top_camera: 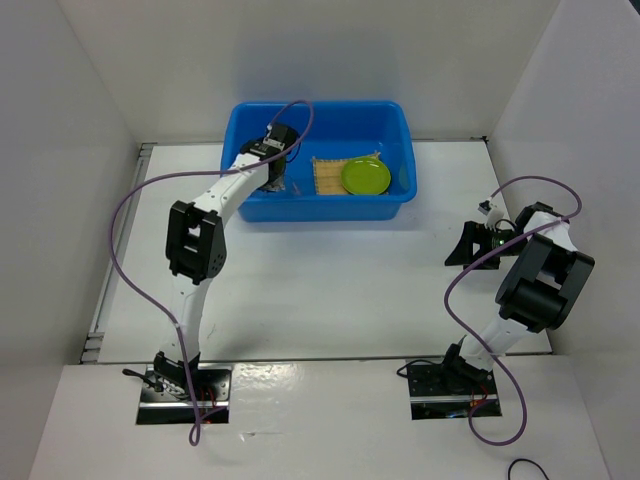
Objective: Place the mixed dishes into the plastic bin
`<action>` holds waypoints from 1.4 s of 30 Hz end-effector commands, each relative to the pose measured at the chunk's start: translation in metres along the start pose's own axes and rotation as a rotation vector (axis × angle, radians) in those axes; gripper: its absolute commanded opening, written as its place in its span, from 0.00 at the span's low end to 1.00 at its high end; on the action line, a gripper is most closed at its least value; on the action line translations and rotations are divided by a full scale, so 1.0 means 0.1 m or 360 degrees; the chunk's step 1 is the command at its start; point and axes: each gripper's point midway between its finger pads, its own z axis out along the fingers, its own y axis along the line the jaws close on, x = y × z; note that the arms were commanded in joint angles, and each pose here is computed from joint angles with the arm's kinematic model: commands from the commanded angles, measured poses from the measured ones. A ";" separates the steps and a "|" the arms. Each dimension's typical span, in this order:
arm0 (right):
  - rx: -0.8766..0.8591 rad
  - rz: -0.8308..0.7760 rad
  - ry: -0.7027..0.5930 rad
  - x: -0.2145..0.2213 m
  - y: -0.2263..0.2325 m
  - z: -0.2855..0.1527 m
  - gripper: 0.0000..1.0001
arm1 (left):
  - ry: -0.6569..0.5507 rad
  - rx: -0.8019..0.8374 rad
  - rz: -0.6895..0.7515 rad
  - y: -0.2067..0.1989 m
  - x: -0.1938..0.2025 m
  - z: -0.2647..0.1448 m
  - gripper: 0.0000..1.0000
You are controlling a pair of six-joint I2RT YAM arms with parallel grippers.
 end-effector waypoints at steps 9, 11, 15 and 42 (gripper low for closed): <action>-0.0010 -0.0045 -0.0046 -0.11 0.02 -0.07 0.86 | -0.0118 -0.0031 -0.0131 0.18 -0.39 -0.44 0.60; -0.0010 -0.0045 -0.0046 -0.11 0.02 -0.07 0.86 | -0.0135 -0.0054 -0.0152 0.24 -0.45 -0.53 0.68; -0.0010 -0.0060 -0.0047 -0.11 0.02 -0.07 0.88 | -0.0230 -0.0097 -0.0210 0.38 -0.67 -0.79 0.72; -0.0033 -0.0160 -0.0277 -0.08 0.01 -0.56 0.98 | -0.1259 0.0304 -0.0550 1.73 0.97 -3.15 1.00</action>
